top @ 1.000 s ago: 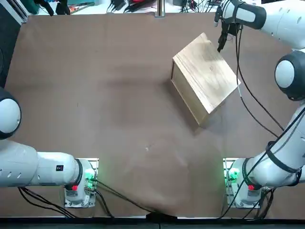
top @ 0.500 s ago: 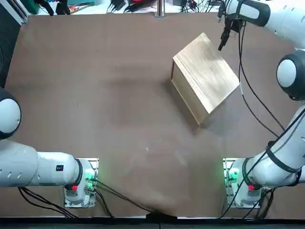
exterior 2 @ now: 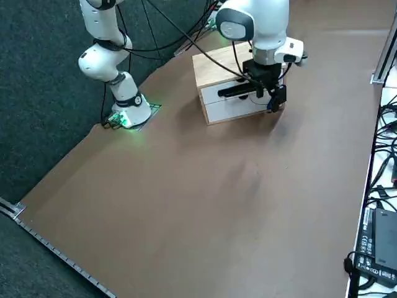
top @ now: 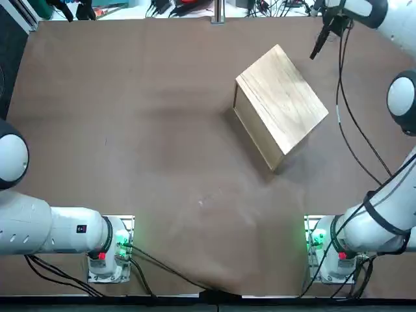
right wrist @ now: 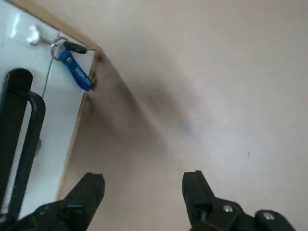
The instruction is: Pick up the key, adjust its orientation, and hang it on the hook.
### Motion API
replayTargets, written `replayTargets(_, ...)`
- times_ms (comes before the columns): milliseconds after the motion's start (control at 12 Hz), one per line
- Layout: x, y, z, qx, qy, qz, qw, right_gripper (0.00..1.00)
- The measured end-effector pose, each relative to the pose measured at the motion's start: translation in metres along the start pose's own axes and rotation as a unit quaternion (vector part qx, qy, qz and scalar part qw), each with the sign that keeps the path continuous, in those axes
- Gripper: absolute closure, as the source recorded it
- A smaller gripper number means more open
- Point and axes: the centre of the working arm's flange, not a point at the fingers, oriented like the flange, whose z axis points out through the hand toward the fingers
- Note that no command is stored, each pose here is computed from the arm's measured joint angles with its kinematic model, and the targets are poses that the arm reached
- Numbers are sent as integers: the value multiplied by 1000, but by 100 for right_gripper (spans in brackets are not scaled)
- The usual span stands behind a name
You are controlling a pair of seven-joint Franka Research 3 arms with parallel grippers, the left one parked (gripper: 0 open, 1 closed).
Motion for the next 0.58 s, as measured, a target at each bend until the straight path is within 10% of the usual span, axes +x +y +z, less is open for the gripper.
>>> replayTargets(583, -34, -8, -74, 3, -1, 242, 970, 0)
